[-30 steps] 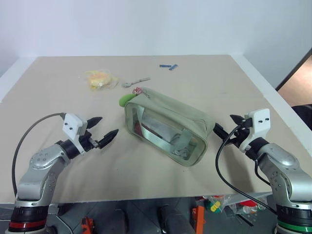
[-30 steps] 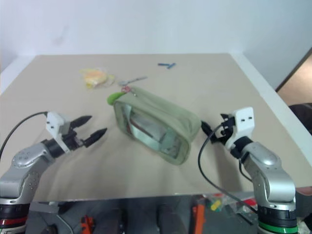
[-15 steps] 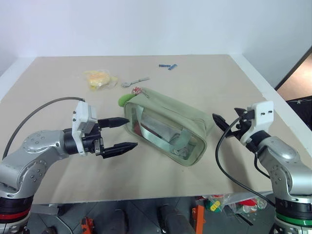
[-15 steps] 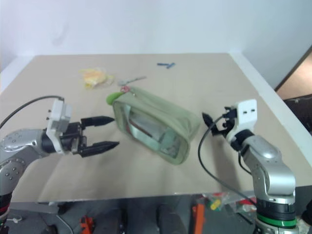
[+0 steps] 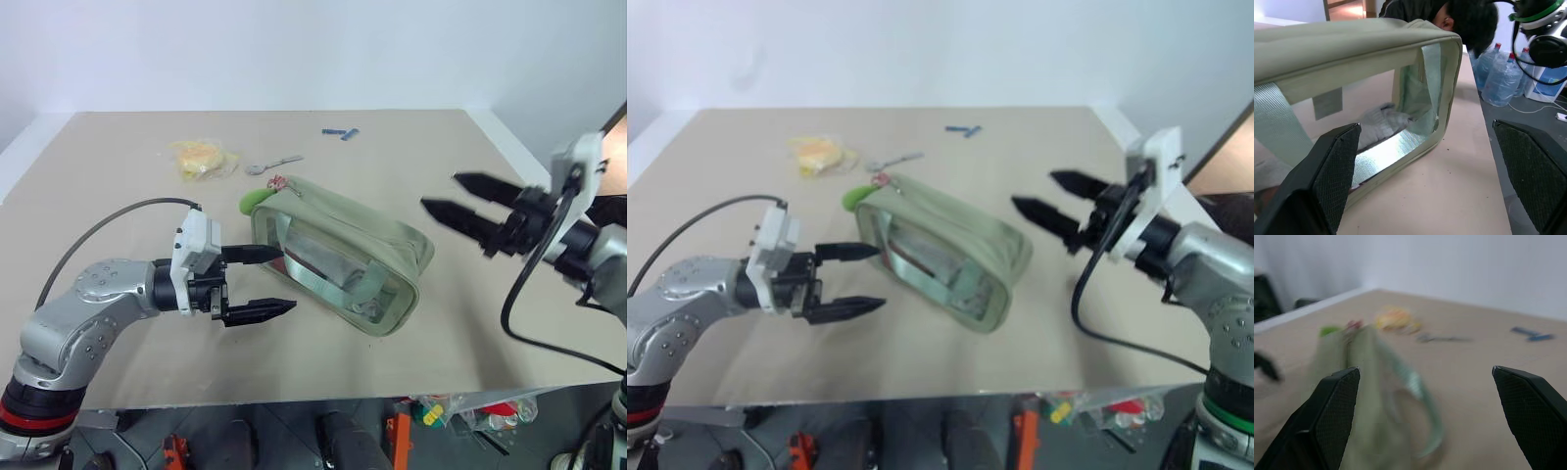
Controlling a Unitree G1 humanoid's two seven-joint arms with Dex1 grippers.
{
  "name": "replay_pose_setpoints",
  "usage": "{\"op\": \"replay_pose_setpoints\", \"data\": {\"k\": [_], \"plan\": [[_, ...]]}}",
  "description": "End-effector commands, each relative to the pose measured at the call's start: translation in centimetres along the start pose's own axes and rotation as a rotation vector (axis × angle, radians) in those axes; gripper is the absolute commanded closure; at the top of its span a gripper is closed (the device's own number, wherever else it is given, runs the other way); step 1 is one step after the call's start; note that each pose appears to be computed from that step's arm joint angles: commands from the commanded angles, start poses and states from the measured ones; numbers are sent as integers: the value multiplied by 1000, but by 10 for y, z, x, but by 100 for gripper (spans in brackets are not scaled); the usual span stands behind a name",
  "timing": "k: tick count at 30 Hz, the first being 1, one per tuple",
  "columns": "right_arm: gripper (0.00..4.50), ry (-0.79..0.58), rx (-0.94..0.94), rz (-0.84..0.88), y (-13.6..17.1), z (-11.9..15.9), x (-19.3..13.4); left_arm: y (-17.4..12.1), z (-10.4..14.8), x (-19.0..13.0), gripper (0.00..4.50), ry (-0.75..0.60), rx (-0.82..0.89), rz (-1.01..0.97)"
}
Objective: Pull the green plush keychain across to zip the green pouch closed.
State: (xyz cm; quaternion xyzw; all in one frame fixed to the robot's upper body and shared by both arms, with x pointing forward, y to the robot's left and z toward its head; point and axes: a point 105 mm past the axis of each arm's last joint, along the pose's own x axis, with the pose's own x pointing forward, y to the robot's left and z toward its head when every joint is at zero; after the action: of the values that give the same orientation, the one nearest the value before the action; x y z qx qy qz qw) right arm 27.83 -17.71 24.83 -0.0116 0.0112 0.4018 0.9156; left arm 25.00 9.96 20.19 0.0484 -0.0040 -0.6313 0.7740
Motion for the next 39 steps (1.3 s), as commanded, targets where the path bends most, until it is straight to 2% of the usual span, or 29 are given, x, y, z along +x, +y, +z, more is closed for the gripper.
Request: {"op": "replay_pose_setpoints", "data": {"k": [1, 11, 12, 24, 31, 39], "plan": [[2, -6, -8, 40, 10, 1, 2, -3, 9, 4, 4, -19, 48, -16], [2, 57, 34, 37, 0, -18, 7, -6, 11, 5, 4, -12, 73, -20], [56, 60, 40, 37, -1, -19, 7, -6, 11, 5, 0, -13, 74, -18], [448, 113, 4, 75, -1, -28, 7, -7, 11, 8, 0, -23, 72, 3], [448, 173, -177, 186, -5, -10, 15, -7, 11, 10, 0, -27, 71, 5], [448, 191, -387, 254, -31, 14, 40, -10, 9, 16, 0, -39, 67, -5]]}}
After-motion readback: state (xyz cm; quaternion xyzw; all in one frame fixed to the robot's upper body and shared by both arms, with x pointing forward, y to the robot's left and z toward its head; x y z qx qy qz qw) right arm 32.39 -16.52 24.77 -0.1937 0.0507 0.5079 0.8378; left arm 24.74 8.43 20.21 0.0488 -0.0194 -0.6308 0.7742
